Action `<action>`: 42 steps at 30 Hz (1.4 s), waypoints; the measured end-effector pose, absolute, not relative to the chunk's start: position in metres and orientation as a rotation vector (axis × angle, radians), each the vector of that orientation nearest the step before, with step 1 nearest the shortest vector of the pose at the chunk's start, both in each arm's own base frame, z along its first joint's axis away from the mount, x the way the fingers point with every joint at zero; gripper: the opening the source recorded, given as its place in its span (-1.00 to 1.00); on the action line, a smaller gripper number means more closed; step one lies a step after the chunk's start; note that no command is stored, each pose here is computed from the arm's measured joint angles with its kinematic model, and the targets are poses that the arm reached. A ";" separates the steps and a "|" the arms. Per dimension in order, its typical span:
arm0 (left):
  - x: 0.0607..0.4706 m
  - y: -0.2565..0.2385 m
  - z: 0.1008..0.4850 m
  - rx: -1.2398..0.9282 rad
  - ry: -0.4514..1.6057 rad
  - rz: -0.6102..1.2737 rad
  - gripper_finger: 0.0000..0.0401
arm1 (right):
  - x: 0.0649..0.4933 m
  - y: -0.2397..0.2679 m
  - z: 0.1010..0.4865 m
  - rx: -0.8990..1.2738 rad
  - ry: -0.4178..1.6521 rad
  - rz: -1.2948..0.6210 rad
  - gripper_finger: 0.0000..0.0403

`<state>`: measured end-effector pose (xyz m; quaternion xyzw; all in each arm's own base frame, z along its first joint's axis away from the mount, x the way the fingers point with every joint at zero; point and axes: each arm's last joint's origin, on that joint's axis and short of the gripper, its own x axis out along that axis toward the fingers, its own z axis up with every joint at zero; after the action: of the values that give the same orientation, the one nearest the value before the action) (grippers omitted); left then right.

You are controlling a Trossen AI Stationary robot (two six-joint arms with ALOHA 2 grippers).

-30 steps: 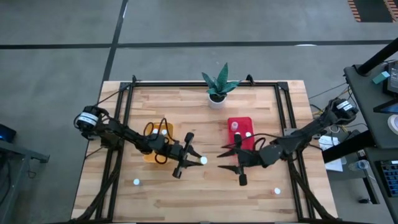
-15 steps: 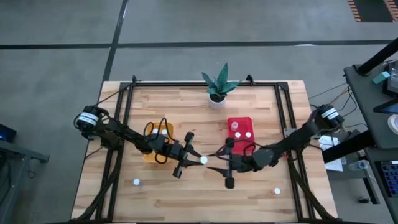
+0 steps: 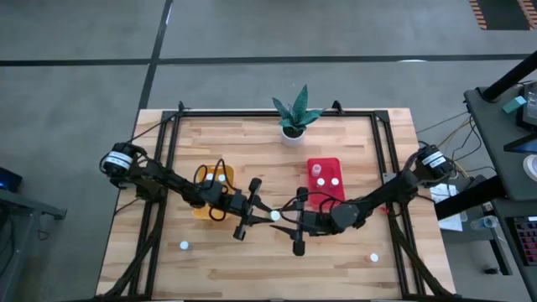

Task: Pick and place medicine bottles into bin by pill shape (circle, oval)
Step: Put the yellow tablet bottle into the yellow bin

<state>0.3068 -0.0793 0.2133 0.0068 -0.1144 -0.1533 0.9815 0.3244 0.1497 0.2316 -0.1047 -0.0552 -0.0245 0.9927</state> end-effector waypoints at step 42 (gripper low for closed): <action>0.305 -0.079 0.209 -0.041 -0.193 -0.313 0.04 | 0.301 0.129 0.269 0.118 0.000 -0.008 -0.68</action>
<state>0.3049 -0.0794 0.2091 -0.0205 -0.0957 -0.1554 0.9830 0.3014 0.1294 0.2692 0.0590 0.0002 -0.0038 0.9983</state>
